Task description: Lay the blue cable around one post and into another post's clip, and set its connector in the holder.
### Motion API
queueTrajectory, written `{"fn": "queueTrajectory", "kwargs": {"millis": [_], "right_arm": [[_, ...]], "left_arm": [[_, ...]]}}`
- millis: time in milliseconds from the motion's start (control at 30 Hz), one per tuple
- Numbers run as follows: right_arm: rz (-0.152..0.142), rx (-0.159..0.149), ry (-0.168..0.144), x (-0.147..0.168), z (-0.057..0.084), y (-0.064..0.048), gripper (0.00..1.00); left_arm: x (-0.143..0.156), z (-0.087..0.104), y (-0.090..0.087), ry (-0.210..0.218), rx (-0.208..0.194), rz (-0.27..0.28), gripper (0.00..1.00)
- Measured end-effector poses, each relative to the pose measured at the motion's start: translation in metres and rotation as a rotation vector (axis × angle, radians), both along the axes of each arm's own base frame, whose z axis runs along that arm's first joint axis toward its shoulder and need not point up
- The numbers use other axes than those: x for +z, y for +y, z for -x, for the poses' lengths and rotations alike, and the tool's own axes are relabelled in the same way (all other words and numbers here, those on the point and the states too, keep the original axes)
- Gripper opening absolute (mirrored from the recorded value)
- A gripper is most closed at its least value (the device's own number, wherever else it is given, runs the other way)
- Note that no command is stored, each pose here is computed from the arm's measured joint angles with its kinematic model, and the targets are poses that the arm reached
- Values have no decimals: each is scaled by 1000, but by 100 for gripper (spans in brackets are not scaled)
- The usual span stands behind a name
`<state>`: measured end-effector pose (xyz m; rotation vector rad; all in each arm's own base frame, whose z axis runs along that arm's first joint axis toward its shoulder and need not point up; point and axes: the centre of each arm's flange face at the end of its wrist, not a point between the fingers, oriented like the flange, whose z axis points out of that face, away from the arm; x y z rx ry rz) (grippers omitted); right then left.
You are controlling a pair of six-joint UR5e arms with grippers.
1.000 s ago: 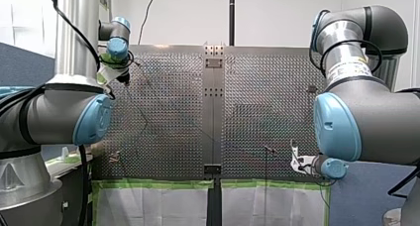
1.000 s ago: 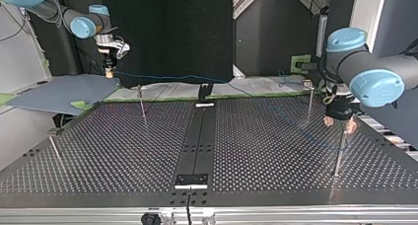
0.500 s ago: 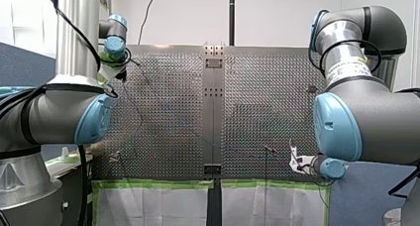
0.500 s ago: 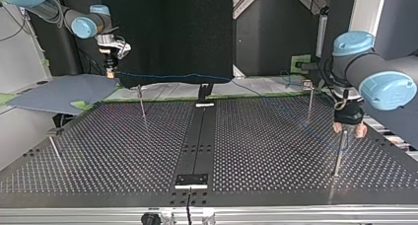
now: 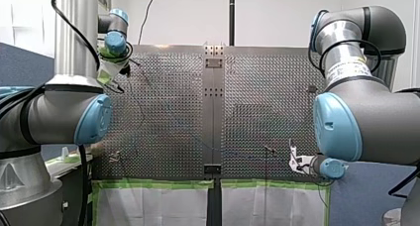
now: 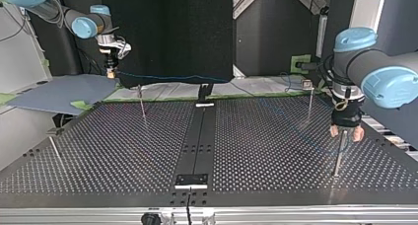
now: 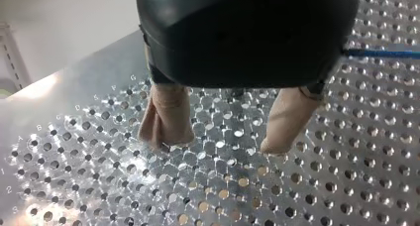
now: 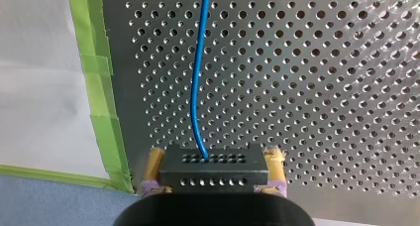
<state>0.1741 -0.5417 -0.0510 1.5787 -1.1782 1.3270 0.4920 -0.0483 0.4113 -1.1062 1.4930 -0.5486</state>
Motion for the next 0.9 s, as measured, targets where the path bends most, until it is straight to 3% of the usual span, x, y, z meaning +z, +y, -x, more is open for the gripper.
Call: {"fn": "queueTrajectory", "kwargs": {"millis": [400, 533, 900], "right_arm": [[0, 3, -2, 0, -1, 0, 28], [0, 4, -2, 0, -1, 0, 28], [0, 6, -1, 0, -3, 1, 28]], "left_arm": [[7, 4, 1, -36, 29, 88, 100], [11, 9, 3, -48, 46, 96, 100], [20, 20, -1, -68, 38, 106, 100]]}}
